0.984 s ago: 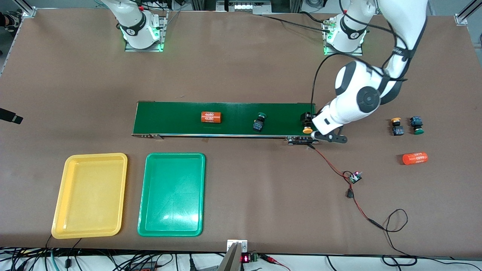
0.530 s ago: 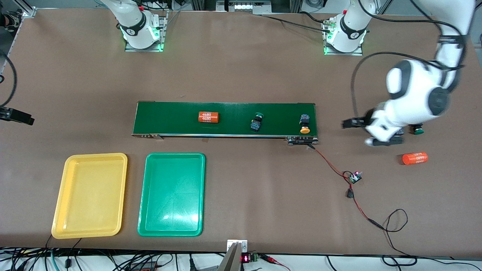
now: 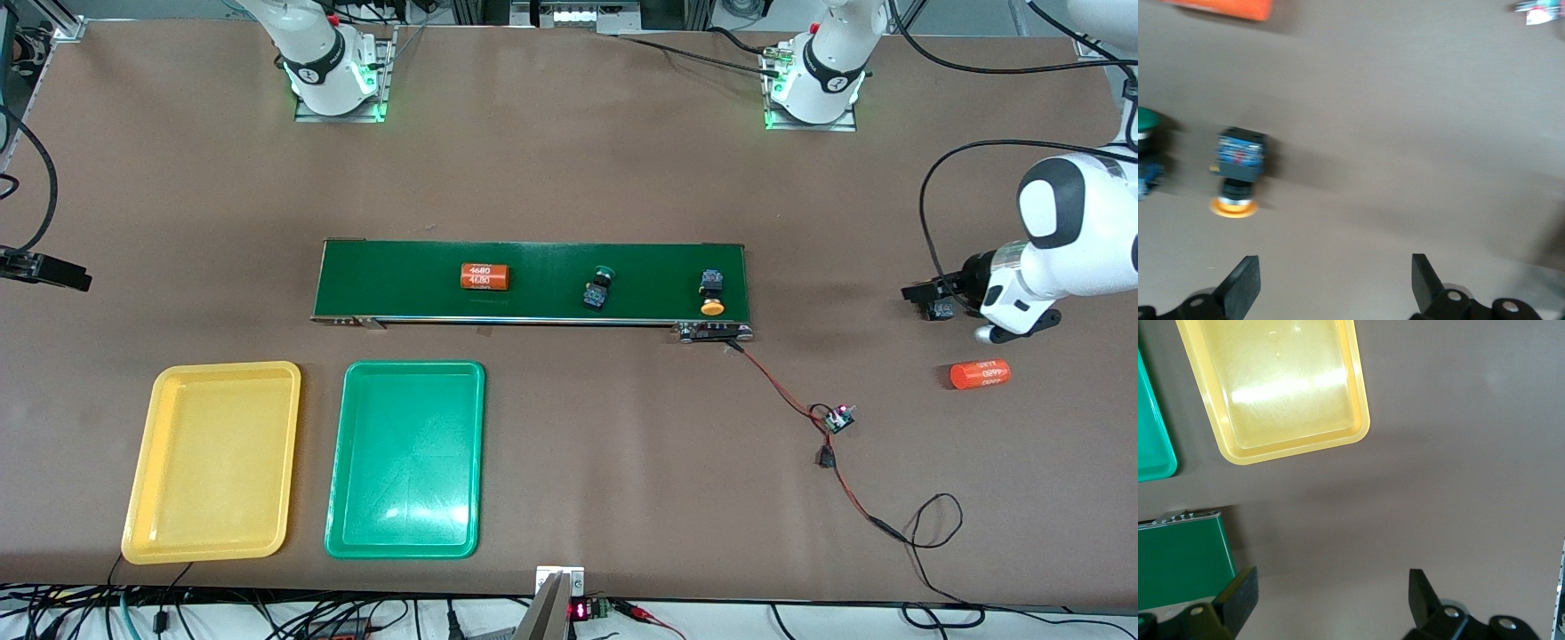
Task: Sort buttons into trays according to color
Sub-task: 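Grasp the next blue-bodied push button with the left gripper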
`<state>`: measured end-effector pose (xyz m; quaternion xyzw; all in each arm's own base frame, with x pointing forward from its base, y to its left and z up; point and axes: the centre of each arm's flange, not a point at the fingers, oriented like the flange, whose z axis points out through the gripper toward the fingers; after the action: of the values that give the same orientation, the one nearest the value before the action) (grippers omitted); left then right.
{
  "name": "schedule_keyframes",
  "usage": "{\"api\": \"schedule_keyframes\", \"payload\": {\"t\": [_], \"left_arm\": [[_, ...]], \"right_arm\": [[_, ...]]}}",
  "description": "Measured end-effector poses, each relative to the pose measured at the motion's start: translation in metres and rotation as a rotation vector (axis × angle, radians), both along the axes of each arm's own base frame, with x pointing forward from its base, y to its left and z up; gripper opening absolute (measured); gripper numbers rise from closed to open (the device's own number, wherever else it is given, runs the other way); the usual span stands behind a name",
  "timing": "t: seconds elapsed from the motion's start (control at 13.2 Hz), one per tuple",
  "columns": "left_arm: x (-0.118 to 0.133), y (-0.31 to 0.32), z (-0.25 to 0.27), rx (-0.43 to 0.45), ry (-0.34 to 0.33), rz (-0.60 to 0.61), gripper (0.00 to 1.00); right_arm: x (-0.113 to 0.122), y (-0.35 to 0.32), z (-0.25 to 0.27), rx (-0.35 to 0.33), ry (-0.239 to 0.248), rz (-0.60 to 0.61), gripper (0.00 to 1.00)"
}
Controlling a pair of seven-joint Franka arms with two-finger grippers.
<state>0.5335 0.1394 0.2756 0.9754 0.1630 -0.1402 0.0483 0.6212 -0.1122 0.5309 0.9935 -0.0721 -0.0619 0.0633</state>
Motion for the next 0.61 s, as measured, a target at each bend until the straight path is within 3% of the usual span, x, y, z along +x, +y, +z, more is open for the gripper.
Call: {"api": "schedule_keyframes", "payload": {"t": [0.15,0.61], "left_arm": [[-0.003,0.022,-0.009,0.015,0.004,-0.008,1.00],[0.018,0.067,-0.050,-0.034,-0.016,-0.087,1.00]], "right_arm": [[0.000,0.000,0.000,0.001,0.001,0.000,1.00],[0.000,0.005,-0.005,0.017,0.014,0.028,1.00]]}}
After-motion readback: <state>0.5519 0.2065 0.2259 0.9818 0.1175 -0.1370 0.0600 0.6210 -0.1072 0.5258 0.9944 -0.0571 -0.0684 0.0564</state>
